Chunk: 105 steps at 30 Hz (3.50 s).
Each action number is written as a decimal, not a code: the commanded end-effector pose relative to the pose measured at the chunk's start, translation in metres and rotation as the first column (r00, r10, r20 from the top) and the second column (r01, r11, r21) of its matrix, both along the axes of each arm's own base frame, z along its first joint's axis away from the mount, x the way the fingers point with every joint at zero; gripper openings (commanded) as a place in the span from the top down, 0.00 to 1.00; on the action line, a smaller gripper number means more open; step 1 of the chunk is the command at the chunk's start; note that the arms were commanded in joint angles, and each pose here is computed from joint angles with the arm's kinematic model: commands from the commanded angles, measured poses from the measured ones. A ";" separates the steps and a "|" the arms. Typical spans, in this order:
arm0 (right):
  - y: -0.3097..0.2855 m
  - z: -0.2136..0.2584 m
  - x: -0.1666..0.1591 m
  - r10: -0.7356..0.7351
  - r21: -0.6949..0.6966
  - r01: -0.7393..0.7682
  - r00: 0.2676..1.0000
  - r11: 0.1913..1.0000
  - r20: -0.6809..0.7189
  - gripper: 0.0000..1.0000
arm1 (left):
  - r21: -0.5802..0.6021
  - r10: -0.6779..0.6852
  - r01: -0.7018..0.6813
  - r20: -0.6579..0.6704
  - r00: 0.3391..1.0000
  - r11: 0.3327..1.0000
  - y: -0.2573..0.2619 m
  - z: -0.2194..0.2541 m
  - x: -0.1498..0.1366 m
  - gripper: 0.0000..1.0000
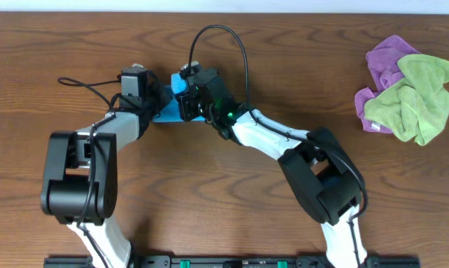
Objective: Fold the cloth
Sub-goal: 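Fold the strip's right end over toward the left gripper with the right gripper, then release the cloth and retract the right gripper to the right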
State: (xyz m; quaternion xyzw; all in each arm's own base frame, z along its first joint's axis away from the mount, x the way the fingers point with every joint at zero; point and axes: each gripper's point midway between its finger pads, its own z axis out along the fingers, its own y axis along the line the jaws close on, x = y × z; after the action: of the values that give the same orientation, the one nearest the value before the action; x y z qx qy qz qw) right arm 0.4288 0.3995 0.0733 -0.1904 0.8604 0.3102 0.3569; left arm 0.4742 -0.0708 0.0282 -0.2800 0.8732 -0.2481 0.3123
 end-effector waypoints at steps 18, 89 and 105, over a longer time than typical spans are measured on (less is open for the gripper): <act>0.024 -0.008 0.005 0.015 -0.014 -0.015 0.998 1.000 0.062 0.99 | 0.277 0.118 -0.140 0.096 0.988 0.951 0.080 0.084 -0.020 0.94; -0.297 0.096 -0.150 -0.288 -0.345 0.258 0.957 0.902 -0.038 0.01 | 0.003 -0.015 0.015 -0.085 0.996 1.000 0.046 0.083 -0.068 0.05; -0.328 0.055 -0.207 -0.447 -0.251 0.419 0.892 0.873 -0.069 0.01 | -0.038 -0.014 0.005 -0.261 0.965 0.999 0.042 0.046 -0.096 0.05</act>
State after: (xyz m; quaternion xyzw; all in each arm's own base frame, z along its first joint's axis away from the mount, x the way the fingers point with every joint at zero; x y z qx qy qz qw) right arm 0.2221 0.0737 0.1285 -0.0306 0.9312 0.1294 0.3395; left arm 0.3853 -0.0282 0.0890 -0.2956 0.9031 -0.2268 0.2136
